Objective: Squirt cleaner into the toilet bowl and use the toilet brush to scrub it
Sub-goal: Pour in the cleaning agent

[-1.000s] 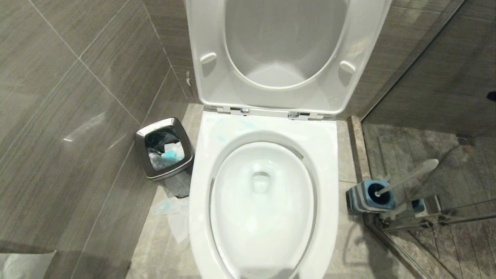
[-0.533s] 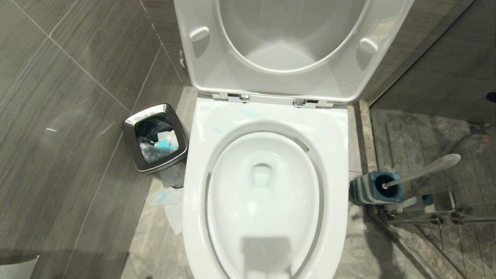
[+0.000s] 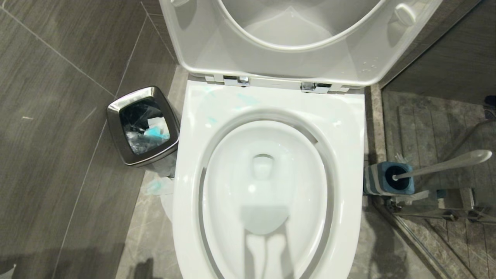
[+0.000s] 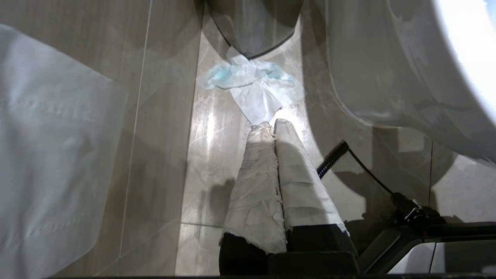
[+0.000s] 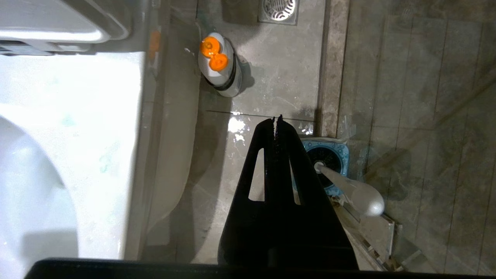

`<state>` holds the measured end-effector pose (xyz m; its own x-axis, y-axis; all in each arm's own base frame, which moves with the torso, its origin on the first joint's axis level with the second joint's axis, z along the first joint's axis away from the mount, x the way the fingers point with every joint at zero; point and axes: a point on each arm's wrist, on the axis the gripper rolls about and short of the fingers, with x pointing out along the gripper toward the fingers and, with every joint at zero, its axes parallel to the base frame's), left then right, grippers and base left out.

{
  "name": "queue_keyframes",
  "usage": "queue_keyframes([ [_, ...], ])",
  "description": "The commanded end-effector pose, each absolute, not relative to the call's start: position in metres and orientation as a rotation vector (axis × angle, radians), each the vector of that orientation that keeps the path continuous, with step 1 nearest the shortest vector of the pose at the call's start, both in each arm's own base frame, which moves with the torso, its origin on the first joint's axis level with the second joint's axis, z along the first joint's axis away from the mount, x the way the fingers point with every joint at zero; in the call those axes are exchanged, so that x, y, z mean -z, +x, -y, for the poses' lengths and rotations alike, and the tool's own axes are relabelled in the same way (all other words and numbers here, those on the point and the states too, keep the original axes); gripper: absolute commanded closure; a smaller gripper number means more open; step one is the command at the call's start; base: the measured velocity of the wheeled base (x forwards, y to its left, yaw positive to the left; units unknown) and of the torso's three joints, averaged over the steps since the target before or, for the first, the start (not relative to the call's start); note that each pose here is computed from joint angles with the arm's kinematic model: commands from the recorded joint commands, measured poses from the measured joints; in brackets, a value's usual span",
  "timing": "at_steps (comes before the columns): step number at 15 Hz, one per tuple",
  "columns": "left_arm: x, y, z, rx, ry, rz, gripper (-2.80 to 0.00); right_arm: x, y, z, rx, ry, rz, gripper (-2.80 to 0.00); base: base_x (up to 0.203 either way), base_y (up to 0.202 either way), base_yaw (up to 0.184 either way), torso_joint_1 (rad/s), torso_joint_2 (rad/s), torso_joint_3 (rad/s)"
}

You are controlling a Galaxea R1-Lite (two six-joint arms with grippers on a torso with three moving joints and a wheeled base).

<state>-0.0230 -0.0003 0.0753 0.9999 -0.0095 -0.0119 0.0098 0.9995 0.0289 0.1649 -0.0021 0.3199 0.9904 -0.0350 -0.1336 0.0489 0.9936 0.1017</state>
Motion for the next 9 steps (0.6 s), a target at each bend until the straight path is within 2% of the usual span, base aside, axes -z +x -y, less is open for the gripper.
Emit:
queue_keyframes([
  [1,-0.0753,-0.0229,0.0003,0.009,0.029,-0.014,0.0,-0.3206,0.1636,0.0021,0.042,0.106,-0.128,0.0,0.0,0.0,0.0,0.006,0.0,-0.203],
  [4,-0.0753,-0.0229,0.0003,0.009,0.029,-0.014,0.0,-0.3205,0.1638,0.0021,0.042,0.106,-0.129,0.0,0.0,0.0,0.0,0.004,0.01,-0.085],
  [9,-0.0753,-0.0229,0.0003,0.009,0.029,-0.014,0.0,-0.3165,0.1643,0.0021,0.043,0.107,-0.143,0.0,0.0,0.0,0.0,0.0,0.0,0.0],
])
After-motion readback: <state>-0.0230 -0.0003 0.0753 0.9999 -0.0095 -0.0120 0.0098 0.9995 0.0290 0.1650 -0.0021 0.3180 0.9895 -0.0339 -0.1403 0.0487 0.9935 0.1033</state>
